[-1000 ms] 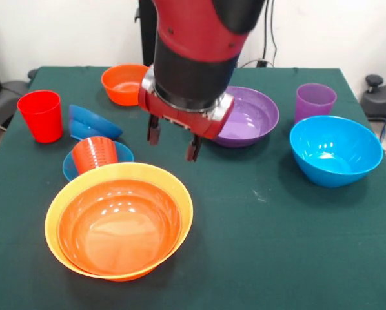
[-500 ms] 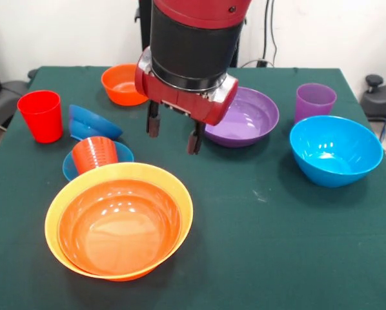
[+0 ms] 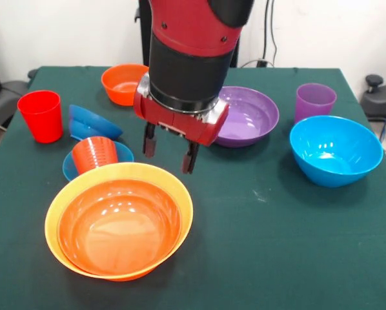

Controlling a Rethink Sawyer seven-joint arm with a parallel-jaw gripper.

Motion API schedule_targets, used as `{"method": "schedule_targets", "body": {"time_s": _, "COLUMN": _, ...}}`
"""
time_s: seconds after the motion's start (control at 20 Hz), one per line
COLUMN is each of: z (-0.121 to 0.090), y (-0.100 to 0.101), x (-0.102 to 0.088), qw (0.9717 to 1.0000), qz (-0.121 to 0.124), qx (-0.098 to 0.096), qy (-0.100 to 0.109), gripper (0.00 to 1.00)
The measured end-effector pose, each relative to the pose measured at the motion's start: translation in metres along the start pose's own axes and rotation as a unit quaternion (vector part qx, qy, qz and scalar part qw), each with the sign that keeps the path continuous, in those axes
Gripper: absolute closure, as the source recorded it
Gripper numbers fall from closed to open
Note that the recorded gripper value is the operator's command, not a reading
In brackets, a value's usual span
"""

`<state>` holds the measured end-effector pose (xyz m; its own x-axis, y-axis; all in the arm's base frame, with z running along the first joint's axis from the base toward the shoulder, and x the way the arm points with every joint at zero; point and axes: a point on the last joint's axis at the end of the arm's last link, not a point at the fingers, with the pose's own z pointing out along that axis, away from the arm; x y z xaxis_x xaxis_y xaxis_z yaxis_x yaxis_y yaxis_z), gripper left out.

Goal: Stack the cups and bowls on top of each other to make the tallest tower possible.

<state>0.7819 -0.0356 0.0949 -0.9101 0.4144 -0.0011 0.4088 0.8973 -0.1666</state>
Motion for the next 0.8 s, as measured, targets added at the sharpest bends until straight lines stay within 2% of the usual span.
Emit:
{"method": "schedule_targets", "body": {"time_s": 0.25, "z": 0.026, "y": -0.003, "x": 0.019, "qw": 1.0000, "qz": -0.002, "qx": -0.004, "qy": -0.003, "gripper": 0.00}}
{"method": "schedule_targets", "body": {"time_s": 0.4, "z": 0.037, "y": -0.004, "x": 0.032, "qw": 0.9999, "qz": 0.000, "qx": -0.005, "qy": 0.009, "gripper": 0.00}}
{"method": "schedule_targets", "body": {"time_s": 0.45, "z": 0.041, "y": -0.004, "x": 0.038, "qw": 0.9998, "qz": 0.002, "qx": -0.007, "qy": 0.019, "gripper": 0.00}}
{"method": "schedule_targets", "body": {"time_s": 0.55, "z": 0.042, "y": -0.003, "x": 0.041, "qw": 0.9997, "qz": 0.005, "qx": -0.010, "qy": 0.024, "gripper": 0.00}}
{"method": "schedule_targets", "body": {"time_s": 0.8, "z": 0.034, "y": 0.014, "x": 0.043, "qw": 0.9988, "qz": 0.018, "qx": -0.033, "qy": 0.032, "gripper": 0.00}}
